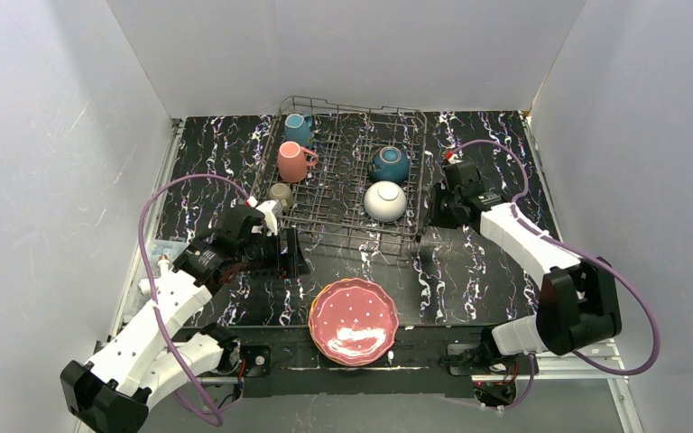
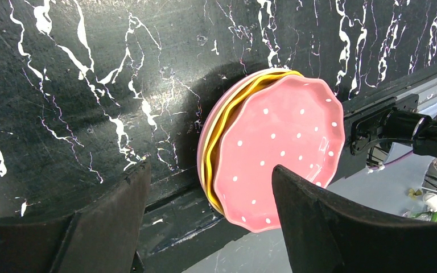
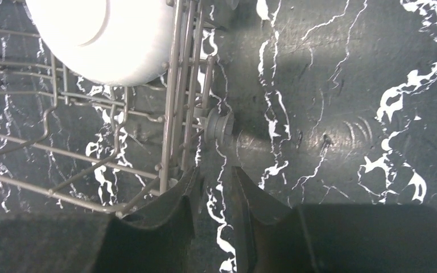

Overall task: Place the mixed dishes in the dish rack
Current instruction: Adjust the dish rack at the center of the board.

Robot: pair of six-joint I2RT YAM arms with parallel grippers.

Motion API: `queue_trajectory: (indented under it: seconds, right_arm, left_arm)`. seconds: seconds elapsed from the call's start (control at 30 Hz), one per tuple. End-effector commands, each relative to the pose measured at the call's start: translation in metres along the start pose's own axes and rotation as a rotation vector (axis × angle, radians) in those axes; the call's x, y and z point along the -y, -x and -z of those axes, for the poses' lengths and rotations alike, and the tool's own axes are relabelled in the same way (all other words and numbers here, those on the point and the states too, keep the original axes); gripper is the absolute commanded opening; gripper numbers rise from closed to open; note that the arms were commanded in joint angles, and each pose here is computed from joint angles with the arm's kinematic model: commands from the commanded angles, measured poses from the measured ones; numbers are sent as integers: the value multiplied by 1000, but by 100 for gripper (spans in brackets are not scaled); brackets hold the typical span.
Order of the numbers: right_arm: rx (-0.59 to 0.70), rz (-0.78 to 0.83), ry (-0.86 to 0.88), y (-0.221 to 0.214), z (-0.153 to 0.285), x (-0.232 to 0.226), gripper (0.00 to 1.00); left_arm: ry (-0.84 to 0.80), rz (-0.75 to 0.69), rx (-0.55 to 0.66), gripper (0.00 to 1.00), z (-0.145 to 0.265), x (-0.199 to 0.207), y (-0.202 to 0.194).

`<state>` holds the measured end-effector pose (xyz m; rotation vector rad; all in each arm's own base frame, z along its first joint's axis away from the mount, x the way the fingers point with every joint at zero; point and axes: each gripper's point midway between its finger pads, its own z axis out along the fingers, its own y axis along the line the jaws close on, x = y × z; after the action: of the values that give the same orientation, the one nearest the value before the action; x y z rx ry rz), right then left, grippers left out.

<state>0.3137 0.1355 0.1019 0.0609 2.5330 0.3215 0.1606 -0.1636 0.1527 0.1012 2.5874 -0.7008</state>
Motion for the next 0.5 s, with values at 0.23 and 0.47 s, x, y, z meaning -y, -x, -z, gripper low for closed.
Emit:
queue_trajectory:
  seconds: [0.23, 0.47]
  right_arm:
    - [-61, 24, 121, -41, 27, -27, 33]
    - [-84, 60, 157, -61, 28, -45, 32]
  left_arm:
    - [-5, 10, 11, 78, 5, 0, -1]
    - [-7, 13, 19, 78, 8, 1, -1]
